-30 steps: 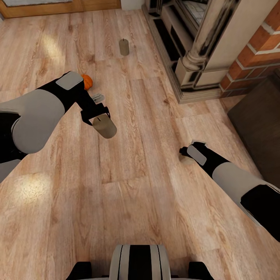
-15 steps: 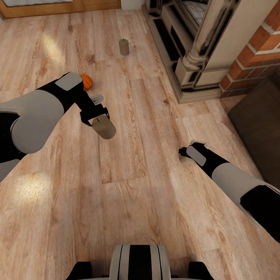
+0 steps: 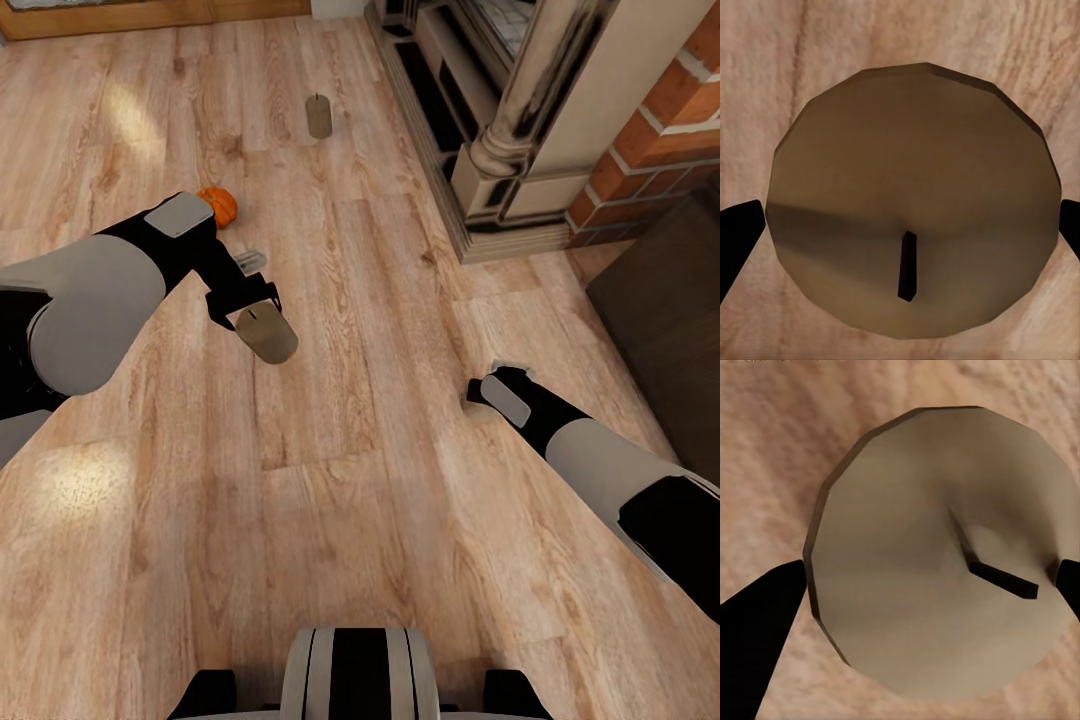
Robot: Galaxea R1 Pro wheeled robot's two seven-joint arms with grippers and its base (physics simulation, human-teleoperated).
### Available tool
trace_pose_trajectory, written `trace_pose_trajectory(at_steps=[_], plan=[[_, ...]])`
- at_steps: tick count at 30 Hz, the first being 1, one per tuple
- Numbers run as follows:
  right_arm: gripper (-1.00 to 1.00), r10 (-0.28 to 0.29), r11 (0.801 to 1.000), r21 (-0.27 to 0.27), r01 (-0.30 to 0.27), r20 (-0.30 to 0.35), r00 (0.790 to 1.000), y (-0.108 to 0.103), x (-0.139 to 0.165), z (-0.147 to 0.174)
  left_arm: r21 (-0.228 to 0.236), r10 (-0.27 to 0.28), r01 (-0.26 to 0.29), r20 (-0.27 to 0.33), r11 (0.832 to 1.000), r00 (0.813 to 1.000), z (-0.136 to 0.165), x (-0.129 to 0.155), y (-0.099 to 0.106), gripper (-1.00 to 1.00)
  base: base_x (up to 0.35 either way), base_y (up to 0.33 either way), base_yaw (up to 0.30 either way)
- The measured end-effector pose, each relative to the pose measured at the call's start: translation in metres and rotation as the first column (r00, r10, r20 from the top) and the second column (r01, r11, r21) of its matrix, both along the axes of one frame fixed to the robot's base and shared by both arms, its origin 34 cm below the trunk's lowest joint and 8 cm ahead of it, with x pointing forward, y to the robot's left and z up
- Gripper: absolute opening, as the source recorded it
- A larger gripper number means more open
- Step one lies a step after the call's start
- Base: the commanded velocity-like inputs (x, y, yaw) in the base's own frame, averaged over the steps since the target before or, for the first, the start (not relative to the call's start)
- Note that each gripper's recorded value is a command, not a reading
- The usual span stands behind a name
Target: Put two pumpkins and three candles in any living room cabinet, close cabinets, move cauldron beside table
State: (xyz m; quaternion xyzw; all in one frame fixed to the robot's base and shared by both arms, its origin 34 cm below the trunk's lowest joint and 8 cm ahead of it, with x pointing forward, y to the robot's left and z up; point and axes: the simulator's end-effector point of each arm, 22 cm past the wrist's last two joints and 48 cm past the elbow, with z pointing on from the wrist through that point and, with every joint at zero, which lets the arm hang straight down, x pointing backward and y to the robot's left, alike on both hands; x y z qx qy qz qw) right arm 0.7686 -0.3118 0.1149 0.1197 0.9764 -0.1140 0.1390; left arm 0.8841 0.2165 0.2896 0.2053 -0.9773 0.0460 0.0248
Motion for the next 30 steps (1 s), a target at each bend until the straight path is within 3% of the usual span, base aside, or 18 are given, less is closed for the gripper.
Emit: trace_pose_trajectory(at_steps=[30], plan=[[-1.00, -0.005, 1.000, -0.002, 0.005, 0.000, 1.000, -0.0020, -0.0002, 0.0003, 0.000, 0.002, -0.002, -0.005, 1.000, 1.000, -0.0031, -0.0027, 0.0001, -1.00, 0.000, 0.000, 0.000]])
